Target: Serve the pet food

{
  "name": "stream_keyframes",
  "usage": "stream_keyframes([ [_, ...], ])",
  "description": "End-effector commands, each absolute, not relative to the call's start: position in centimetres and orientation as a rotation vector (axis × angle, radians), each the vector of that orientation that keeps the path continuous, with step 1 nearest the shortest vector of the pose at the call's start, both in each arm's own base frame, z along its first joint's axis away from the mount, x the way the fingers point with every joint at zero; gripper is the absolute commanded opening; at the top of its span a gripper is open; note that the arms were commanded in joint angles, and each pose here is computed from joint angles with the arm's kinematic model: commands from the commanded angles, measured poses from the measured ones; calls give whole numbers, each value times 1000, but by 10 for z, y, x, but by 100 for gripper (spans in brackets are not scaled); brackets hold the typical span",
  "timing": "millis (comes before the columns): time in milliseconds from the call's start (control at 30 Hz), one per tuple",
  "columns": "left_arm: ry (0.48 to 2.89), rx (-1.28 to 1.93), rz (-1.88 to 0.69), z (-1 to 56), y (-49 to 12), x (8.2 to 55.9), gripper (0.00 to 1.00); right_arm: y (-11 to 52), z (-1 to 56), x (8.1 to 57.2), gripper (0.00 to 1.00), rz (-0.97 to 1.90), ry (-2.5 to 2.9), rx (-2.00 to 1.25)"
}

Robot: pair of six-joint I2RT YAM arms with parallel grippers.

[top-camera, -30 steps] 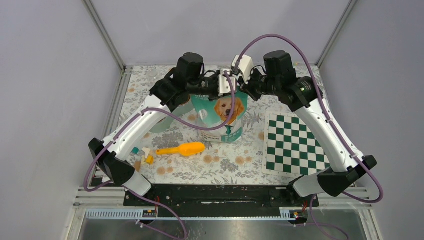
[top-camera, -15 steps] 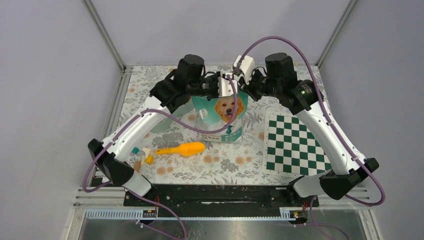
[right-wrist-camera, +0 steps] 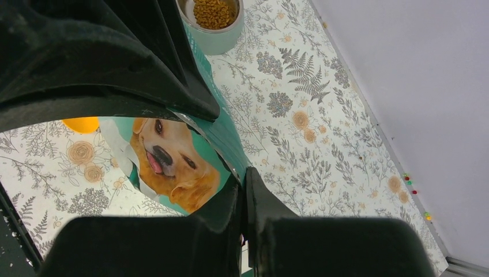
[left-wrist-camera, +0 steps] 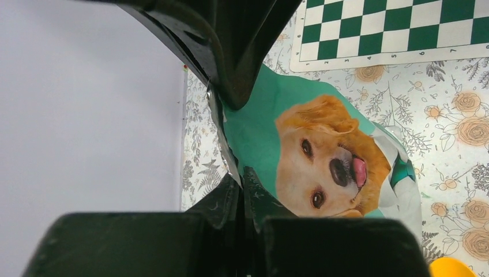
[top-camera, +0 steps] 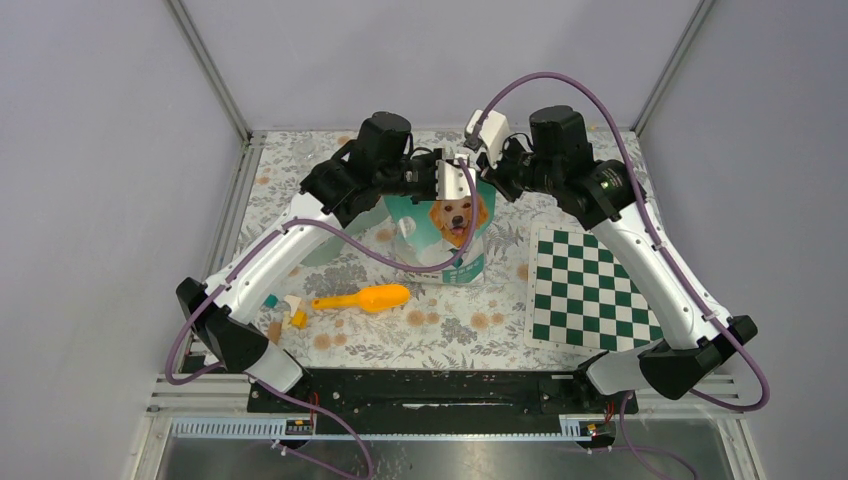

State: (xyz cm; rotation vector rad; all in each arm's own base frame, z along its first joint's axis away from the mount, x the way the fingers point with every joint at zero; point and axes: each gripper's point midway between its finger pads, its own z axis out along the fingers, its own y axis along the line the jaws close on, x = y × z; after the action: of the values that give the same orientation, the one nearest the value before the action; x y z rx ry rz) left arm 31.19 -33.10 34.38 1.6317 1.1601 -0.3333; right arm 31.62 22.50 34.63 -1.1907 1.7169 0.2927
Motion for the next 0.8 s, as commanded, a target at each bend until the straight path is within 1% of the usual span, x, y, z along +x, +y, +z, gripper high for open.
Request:
stream_keyframes([
  [0, 1241, 1629, -179, 348, -294, 323, 0, 198, 405, 335, 0, 137, 1588, -1003],
  [200, 1320, 1619, -15, 347, -248, 330, 0, 163, 426, 347, 0, -19, 1578, -803],
  [333, 1369, 1602, 47, 347, -222, 334, 0, 151, 435, 352, 0, -67, 1560, -712],
  [567, 1417, 1571, 154, 353, -192, 344, 0, 142, 441, 361, 0, -111, 1559, -616],
  [767, 1436, 1552, 196, 358, -176, 348, 0, 138, 448, 365, 0, -128, 1546, -566],
])
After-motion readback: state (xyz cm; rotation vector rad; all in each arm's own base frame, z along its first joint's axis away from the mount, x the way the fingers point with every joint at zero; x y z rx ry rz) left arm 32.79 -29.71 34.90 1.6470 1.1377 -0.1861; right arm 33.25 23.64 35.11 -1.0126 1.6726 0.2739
